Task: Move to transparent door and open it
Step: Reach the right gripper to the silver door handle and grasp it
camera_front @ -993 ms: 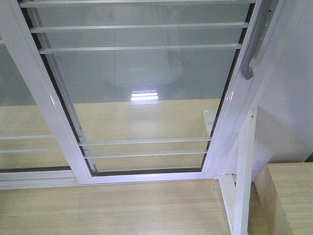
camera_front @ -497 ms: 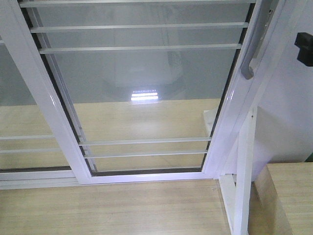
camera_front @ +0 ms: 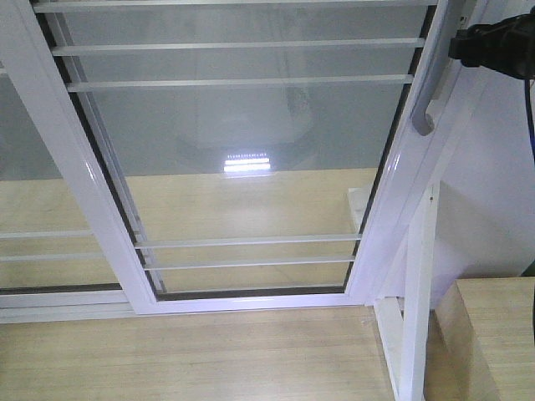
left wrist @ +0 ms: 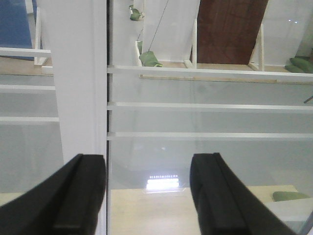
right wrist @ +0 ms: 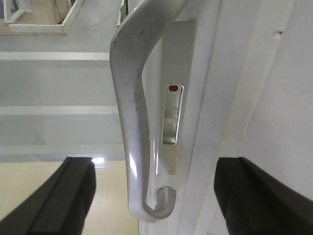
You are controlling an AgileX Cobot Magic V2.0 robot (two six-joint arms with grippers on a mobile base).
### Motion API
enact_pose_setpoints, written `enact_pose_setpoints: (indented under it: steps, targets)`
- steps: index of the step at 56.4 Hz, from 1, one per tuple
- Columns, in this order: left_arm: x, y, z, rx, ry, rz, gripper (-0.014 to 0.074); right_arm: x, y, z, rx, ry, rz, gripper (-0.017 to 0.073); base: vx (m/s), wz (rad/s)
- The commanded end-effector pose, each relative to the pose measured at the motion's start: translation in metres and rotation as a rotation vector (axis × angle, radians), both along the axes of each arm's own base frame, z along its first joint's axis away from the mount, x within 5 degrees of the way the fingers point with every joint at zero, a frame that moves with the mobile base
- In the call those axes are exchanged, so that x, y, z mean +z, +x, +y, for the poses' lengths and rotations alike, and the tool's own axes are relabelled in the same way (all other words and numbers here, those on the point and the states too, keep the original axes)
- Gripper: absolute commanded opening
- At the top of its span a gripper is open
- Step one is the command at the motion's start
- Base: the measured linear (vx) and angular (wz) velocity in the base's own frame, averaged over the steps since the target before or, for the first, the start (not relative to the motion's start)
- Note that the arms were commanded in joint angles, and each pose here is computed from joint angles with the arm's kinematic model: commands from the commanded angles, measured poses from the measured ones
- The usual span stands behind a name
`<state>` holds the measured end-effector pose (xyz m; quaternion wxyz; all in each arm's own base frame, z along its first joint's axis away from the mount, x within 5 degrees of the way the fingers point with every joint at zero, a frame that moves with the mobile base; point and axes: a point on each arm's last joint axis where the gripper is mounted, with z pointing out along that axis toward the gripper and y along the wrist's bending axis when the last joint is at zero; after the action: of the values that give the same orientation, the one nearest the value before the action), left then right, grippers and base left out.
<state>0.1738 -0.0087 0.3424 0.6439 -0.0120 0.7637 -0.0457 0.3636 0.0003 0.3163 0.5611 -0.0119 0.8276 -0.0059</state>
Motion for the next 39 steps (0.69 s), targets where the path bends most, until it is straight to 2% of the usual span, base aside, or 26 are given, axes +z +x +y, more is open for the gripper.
enact_pose_setpoints:
  steps: [1,17,24,39]
  targets:
    - [0.021,0.0,0.0,0.005,-0.019,-0.123,0.0505,0.03,0.015,-0.001,-0.005,-0.009,-0.161,0.0545,0.0,0.0]
    - [0.021,0.0,0.0,0.004,-0.017,-0.123,0.0505,0.019,0.061,-0.001,-0.005,-0.006,-0.158,0.0545,0.0,0.0]
    - [0.021,0.0,0.0,0.004,-0.017,-0.123,0.0505,0.014,0.073,-0.001,-0.012,0.013,-0.166,0.0535,0.0,0.0]
    - [0.021,0.0,0.0,0.004,-0.017,-0.123,0.0505,0.003,0.086,-0.002,-0.024,0.042,-0.195,0.0429,0.0,0.0]
